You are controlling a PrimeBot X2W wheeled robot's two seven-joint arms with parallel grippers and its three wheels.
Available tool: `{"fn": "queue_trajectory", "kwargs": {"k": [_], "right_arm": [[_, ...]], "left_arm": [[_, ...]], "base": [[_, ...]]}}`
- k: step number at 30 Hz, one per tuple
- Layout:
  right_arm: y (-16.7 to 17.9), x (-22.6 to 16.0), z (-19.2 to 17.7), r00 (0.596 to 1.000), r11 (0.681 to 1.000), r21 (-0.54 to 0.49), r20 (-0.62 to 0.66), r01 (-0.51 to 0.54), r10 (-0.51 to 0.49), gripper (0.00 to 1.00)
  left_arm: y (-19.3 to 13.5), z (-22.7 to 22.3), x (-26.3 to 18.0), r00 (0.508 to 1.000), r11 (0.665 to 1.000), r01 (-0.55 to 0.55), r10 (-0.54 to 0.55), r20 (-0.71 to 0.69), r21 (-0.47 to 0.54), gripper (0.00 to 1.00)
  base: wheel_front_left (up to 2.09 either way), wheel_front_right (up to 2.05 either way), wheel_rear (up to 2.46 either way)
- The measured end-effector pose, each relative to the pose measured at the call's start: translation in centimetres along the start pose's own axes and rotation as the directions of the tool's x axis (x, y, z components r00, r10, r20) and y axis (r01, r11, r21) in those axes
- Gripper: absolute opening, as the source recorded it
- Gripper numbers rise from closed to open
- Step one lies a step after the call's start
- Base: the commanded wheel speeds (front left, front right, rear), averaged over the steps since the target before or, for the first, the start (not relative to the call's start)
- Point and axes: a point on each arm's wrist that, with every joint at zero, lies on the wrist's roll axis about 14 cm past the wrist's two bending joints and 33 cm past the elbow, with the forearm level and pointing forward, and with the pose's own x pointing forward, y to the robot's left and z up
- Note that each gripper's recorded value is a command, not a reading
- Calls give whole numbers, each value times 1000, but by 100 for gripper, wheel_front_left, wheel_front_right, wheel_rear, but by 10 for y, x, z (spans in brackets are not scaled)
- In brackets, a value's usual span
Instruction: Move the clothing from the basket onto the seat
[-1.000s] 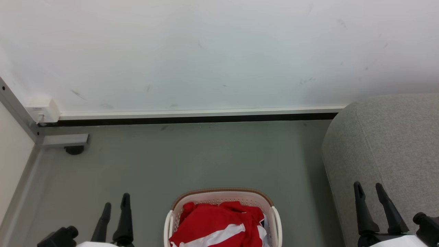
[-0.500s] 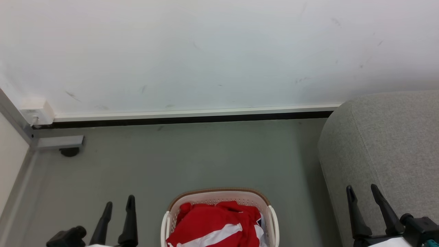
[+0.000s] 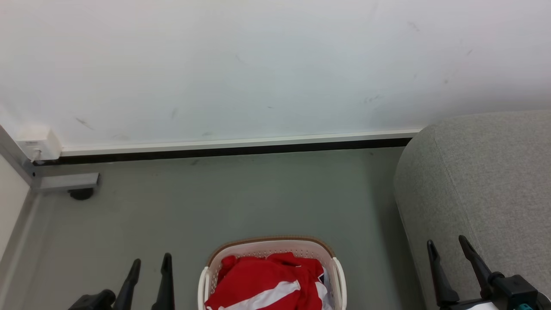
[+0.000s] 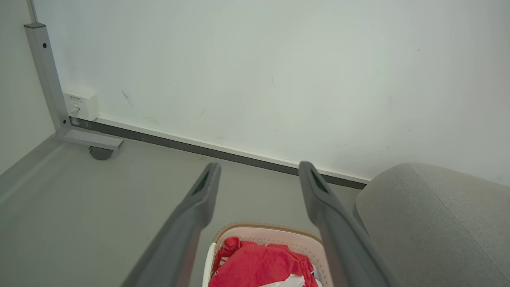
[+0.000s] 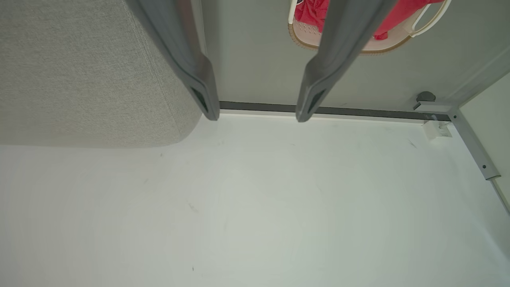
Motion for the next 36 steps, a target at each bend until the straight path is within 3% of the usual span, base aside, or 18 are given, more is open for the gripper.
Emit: {"fn": "queue_trajectory", "kwargs": {"k": [20,36], "right_arm": [[-9,-11,-13,998,991,-131,-48,27,-34,100],[-22,-24,-22,993,971,-231,-85,61,-83,100]], "left_arm": [[-15,-18,-1,996,985,82,-76,-48,150,100],[-36,-34,9,981,948,188,-170,-90,258,100]], "base": [[0,0,0],[0,0,0]]}}
